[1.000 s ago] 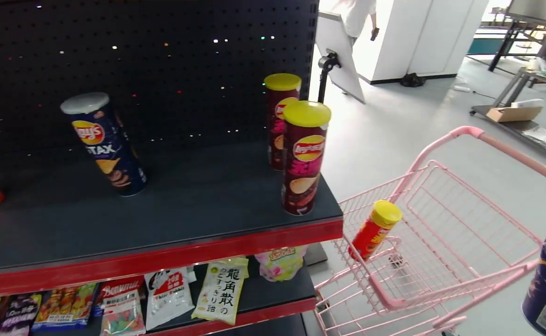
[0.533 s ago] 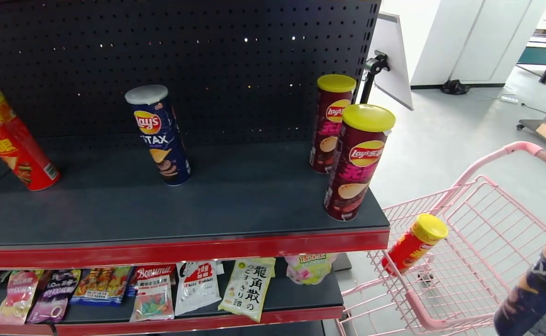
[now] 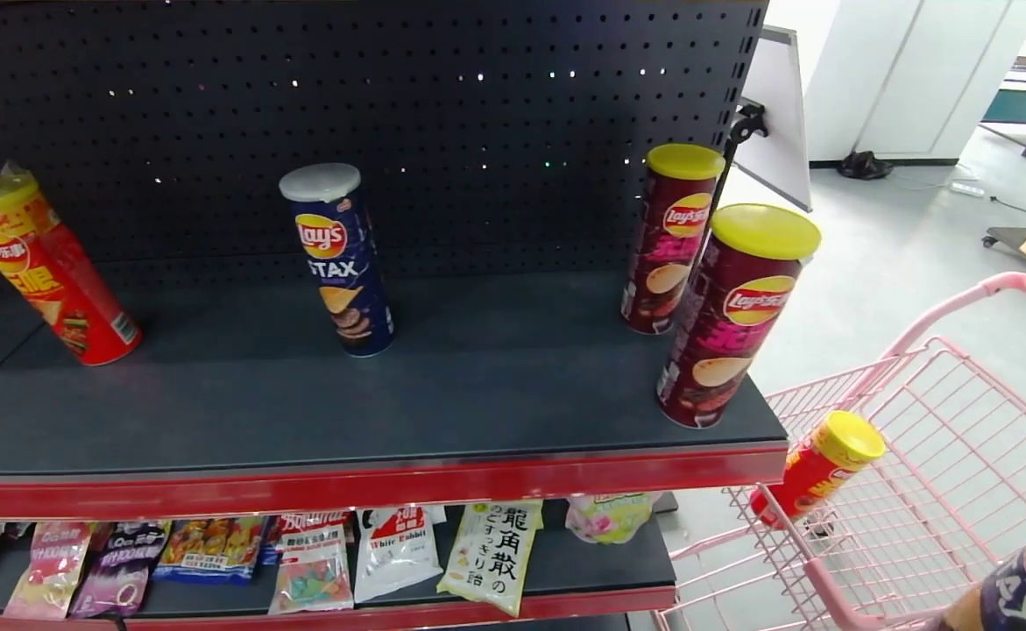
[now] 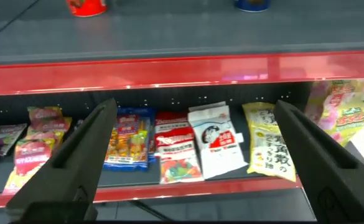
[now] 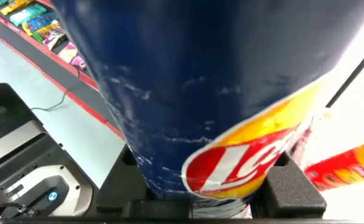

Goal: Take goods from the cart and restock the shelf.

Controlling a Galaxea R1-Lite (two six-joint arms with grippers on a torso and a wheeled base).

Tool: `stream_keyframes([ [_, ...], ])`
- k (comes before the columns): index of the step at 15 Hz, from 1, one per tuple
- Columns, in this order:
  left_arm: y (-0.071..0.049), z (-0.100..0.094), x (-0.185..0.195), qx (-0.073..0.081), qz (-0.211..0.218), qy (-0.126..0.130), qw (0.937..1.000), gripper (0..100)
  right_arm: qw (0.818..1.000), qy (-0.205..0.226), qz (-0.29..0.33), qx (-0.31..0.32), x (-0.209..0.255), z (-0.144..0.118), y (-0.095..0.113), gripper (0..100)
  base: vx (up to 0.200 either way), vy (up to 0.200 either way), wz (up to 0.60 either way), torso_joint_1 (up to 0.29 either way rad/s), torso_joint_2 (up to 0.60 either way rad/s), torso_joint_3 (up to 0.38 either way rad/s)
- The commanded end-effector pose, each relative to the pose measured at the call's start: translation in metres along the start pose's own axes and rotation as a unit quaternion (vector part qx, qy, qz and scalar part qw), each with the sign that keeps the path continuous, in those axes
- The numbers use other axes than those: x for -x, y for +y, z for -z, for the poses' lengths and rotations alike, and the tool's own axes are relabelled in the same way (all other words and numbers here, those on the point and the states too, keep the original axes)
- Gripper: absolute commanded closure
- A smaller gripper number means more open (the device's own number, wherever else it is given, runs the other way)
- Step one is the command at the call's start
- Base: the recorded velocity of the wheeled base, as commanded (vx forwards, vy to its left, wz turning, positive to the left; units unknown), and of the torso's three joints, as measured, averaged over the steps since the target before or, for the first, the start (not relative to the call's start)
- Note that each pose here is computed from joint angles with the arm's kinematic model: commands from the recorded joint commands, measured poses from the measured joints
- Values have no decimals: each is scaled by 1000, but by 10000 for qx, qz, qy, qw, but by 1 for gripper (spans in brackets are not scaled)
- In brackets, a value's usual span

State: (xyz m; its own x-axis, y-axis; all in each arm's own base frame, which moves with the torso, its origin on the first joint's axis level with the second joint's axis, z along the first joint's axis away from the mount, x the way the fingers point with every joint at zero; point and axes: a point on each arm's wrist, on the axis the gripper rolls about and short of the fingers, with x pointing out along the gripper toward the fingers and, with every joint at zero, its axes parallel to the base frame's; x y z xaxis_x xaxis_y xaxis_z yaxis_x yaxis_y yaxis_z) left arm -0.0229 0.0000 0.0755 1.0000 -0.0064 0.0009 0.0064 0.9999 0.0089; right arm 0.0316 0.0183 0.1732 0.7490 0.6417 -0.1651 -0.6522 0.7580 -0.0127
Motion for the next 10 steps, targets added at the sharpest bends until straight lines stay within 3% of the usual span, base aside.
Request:
stream_keyframes([
  [1, 0, 0, 0, -1, -1, 4, 10000, 0, 10000, 6, -35, -4, 0, 1, 0, 100, 0, 200, 0, -7, 2, 2],
  [10, 0, 0, 0, -1, -1, 4, 10000, 0, 10000, -4, -73, 8, -1, -2, 0, 100, 0, 200, 0, 2, 3, 1],
])
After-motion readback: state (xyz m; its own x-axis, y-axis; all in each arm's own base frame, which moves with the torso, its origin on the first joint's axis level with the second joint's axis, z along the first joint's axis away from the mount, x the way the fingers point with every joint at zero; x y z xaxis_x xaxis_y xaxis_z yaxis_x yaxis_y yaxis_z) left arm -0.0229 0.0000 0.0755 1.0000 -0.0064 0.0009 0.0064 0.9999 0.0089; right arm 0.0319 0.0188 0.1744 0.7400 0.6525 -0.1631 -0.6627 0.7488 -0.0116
